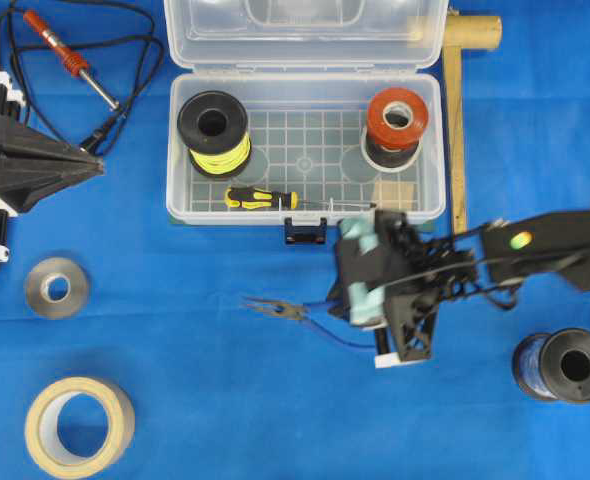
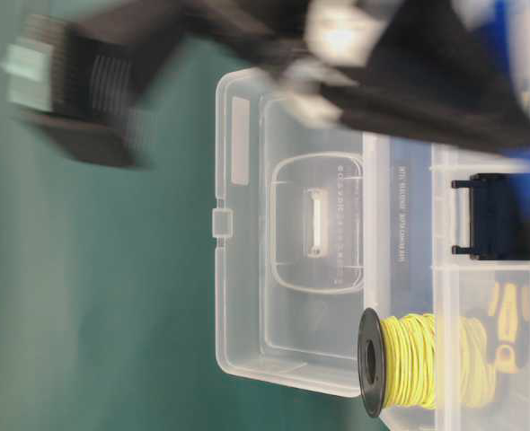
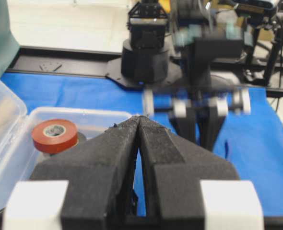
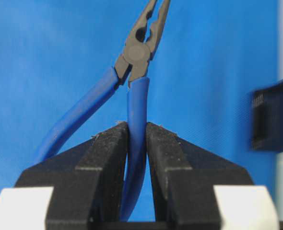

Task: Pick the nipper from the toolbox among several items.
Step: 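Lift the pliers out of the toolbox and carry them right-forward, then lower the pliers onto the blue table and open the right gripper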

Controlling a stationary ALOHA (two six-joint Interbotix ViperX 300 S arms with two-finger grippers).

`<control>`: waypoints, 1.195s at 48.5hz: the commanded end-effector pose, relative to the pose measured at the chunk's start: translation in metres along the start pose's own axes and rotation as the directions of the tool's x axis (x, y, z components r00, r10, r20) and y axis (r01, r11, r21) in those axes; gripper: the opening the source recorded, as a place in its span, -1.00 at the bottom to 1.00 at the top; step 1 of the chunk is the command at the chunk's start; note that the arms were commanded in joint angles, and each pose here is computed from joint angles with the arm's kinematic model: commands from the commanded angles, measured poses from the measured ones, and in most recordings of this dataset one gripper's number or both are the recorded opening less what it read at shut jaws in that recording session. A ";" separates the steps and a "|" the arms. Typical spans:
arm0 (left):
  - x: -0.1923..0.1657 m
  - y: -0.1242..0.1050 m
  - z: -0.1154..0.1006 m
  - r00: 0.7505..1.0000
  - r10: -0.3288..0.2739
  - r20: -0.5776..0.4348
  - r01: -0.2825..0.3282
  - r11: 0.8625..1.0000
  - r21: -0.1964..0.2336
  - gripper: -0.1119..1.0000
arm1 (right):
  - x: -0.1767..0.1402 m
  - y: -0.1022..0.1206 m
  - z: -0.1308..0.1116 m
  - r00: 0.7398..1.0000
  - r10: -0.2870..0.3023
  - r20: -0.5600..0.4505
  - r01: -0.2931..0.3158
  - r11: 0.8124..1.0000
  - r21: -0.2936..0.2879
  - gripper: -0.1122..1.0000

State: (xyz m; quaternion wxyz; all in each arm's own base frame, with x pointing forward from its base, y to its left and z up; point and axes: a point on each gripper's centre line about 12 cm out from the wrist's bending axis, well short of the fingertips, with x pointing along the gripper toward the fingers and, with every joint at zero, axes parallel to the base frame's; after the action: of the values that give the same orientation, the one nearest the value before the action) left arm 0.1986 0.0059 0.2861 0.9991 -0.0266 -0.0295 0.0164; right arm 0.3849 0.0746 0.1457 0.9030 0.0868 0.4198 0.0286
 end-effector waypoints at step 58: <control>0.000 0.000 -0.002 1.000 0.002 -0.018 -0.002 1.000 -0.015 -0.80 | -0.156 -0.028 0.036 0.976 -0.117 0.182 0.129 0.990 -0.056 0.70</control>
State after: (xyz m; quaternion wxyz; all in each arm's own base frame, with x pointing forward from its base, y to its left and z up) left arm 0.1972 0.0055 0.2805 0.9992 -0.0330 -0.0150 0.0154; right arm 0.3315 0.0335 0.2601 0.9268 0.0299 0.3741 -0.0119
